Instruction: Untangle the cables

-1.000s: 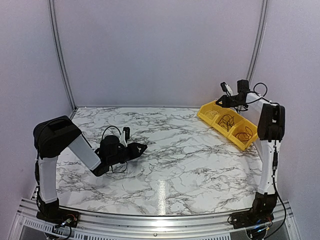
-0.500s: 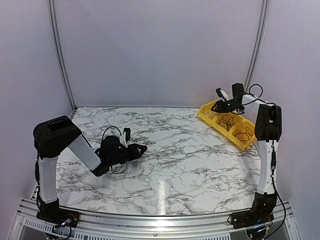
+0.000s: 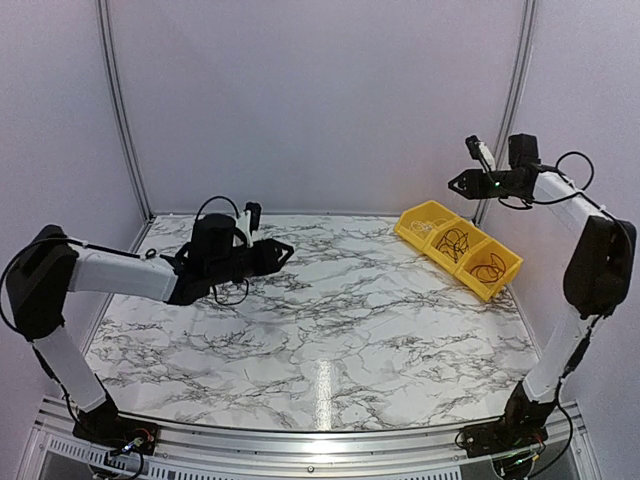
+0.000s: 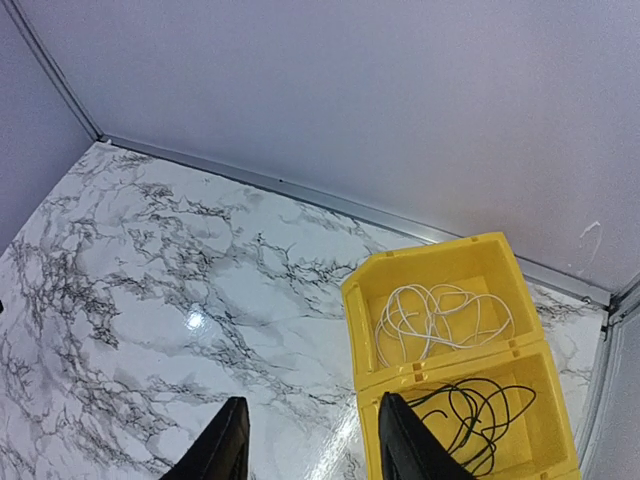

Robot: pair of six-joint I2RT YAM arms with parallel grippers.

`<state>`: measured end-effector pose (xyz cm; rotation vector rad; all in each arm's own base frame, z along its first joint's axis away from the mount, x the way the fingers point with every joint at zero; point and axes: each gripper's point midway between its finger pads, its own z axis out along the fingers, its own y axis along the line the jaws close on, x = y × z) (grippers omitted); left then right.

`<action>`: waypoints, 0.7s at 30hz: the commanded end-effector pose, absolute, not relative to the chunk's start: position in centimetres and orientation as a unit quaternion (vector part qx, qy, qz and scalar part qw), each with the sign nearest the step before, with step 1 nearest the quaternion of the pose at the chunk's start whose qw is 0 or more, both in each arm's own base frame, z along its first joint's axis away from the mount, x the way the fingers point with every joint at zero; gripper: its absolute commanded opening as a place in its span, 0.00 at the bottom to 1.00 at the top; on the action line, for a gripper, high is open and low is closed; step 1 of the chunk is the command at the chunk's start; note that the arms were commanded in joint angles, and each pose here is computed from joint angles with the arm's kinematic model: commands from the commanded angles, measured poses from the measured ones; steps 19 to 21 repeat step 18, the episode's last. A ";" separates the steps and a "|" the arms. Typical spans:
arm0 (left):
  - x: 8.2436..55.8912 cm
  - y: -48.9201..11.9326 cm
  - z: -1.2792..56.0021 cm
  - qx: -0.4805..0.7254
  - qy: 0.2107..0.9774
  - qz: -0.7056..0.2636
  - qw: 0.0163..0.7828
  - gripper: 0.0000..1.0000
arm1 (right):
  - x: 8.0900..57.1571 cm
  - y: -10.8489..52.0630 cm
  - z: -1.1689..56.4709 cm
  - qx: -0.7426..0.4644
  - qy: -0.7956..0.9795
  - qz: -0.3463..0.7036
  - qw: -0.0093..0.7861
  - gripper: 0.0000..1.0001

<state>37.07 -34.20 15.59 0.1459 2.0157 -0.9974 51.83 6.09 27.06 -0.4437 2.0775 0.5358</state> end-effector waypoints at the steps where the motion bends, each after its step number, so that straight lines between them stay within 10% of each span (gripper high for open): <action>1: 37.4 -30.0 20.4 0.093 0.838 -0.265 0.467 0.41 | 47.6 5.8 30.8 -0.212 0.809 0.210 0.506 0.45; 11: 38.1 -25.1 27.1 0.152 0.841 -0.088 0.511 0.67 | 38.1 5.4 35.1 -0.225 0.751 0.128 0.608 0.98; 21: 38.8 -22.2 28.8 0.111 0.827 -0.046 0.549 0.97 | 35.7 5.3 35.0 -0.188 0.736 0.135 0.636 0.99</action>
